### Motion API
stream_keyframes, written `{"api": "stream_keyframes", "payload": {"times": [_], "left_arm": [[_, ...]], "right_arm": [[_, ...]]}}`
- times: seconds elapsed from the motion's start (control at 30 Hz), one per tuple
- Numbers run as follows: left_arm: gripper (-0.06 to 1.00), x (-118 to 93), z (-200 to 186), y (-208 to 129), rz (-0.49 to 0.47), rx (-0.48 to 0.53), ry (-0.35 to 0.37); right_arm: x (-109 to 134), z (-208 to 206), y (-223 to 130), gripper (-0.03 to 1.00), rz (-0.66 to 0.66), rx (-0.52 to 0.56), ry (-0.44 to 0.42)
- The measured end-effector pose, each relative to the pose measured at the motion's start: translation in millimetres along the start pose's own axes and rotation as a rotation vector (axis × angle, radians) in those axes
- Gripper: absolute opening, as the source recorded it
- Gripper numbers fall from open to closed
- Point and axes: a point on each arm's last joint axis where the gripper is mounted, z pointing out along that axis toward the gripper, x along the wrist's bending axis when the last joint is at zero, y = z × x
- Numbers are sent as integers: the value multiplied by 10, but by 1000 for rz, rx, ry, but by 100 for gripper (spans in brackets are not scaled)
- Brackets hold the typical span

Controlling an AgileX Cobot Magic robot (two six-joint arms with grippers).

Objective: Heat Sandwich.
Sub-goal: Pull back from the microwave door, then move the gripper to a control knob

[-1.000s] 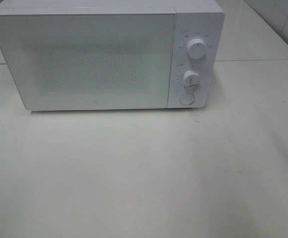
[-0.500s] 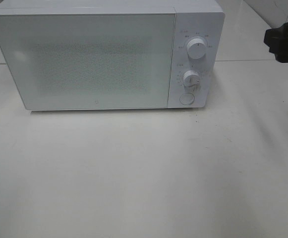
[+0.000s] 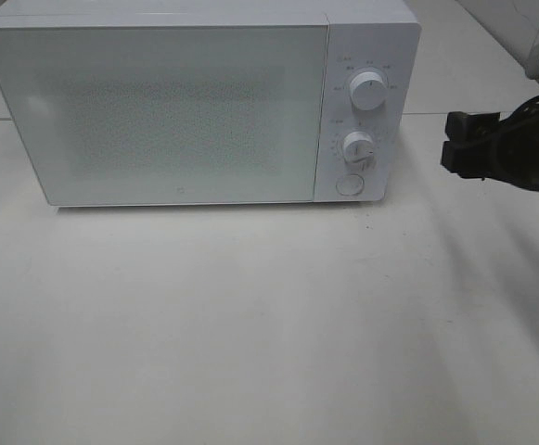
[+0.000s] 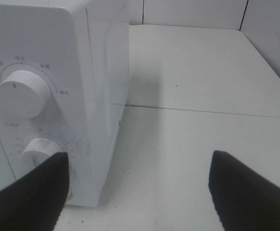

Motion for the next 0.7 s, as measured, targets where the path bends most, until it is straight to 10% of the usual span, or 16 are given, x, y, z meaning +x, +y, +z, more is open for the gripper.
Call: {"api": "stream_keyframes", "payload": {"times": [0.7], "left_arm": [[99,0,0,0,0,0,0]], "right_arm": [[625,-12,-316,77,2,-34,-41]]}}
